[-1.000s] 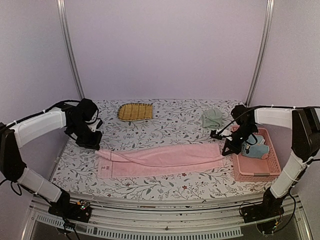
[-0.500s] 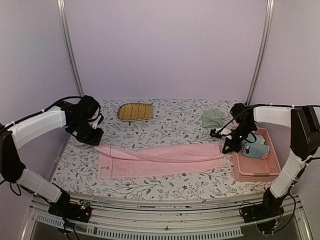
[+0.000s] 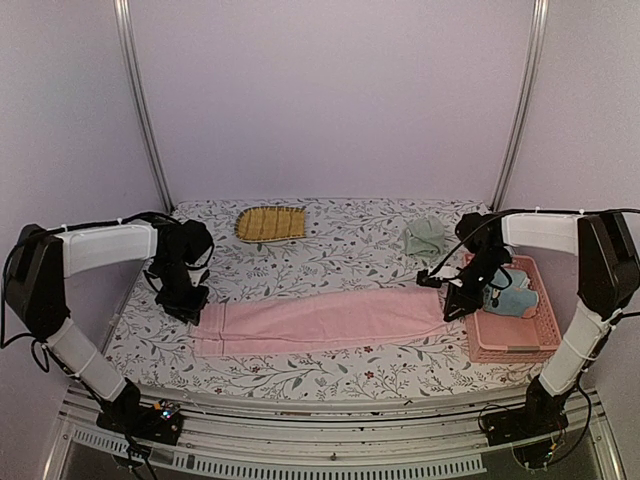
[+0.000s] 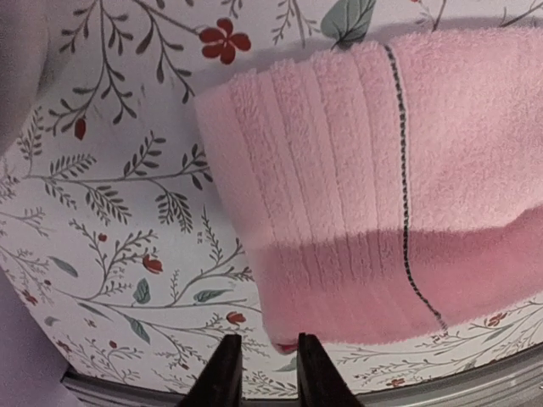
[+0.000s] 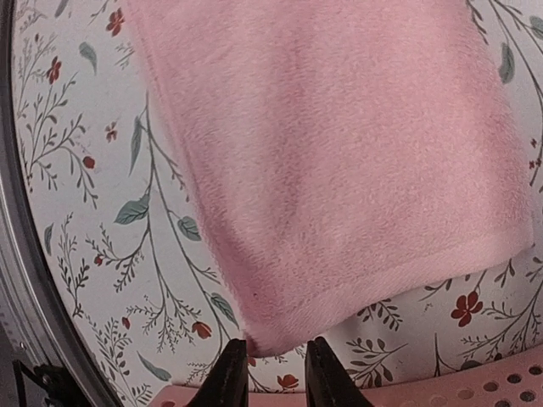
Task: Roll the towels
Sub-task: Fold the towel at the center of the board, then smooth out the towel at the center of the board.
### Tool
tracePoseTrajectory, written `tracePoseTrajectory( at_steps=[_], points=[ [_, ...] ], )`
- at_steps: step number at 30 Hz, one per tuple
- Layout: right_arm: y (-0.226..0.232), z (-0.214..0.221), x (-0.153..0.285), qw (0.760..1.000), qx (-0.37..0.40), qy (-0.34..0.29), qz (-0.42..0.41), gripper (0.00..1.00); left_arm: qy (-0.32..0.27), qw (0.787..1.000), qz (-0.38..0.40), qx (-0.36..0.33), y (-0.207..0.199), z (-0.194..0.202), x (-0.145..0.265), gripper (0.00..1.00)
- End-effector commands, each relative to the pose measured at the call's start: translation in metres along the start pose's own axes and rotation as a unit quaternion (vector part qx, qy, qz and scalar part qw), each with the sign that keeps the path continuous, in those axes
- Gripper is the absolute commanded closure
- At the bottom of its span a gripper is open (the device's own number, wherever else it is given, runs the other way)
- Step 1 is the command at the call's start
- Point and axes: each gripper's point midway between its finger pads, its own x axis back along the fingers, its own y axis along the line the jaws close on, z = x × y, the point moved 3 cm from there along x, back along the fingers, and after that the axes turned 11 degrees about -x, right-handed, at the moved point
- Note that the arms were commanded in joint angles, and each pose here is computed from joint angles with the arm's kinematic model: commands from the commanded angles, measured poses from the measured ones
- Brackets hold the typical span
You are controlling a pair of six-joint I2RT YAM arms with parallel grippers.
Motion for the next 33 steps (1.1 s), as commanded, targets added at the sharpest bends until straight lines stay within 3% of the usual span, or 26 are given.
tracePoseTrajectory(
  at_steps=[1, 5, 8, 12, 15, 19, 29, 33],
  points=[
    [0.019, -0.003, 0.013, 0.999, 0.020, 0.002, -0.045, 0.69, -0.015, 0.999, 0.039, -0.003, -0.010, -0.004, 0.026, 0.69],
    [0.018, -0.033, 0.044, 0.997, 0.036, -0.052, -0.036, 0.66, -0.099, 0.993, 0.062, -0.005, -0.012, -0.028, 0.073, 0.62],
    [0.010, -0.049, 0.049, 0.996, 0.028, -0.072, -0.035, 0.66, -0.131, 0.989, 0.064, 0.011, -0.006, -0.040, 0.078, 0.62],
    [-0.033, -0.071, 0.033, 0.995, -0.043, -0.089, 0.028, 0.67, -0.110, 0.991, 0.079, 0.018, -0.011, -0.048, 0.049, 0.70],
    [-0.052, -0.082, 0.020, 0.992, -0.092, -0.082, 0.028, 0.70, -0.100, 0.991, 0.081, 0.028, -0.014, -0.055, 0.023, 0.82],
    [-0.065, -0.085, 0.005, 0.987, -0.136, -0.079, 0.034, 0.72, -0.106, 0.989, 0.097, 0.039, -0.020, -0.063, -0.001, 0.90],
    [-0.083, -0.059, -0.032, 0.982, -0.181, -0.011, 0.059, 0.66, -0.040, 0.996, 0.029, 0.074, 0.000, -0.037, -0.055, 0.91],
    [-0.103, -0.053, -0.036, 0.974, -0.197, 0.008, 0.115, 0.66, -0.031, 0.996, 0.001, 0.086, 0.010, -0.031, -0.062, 0.90]
  ],
)
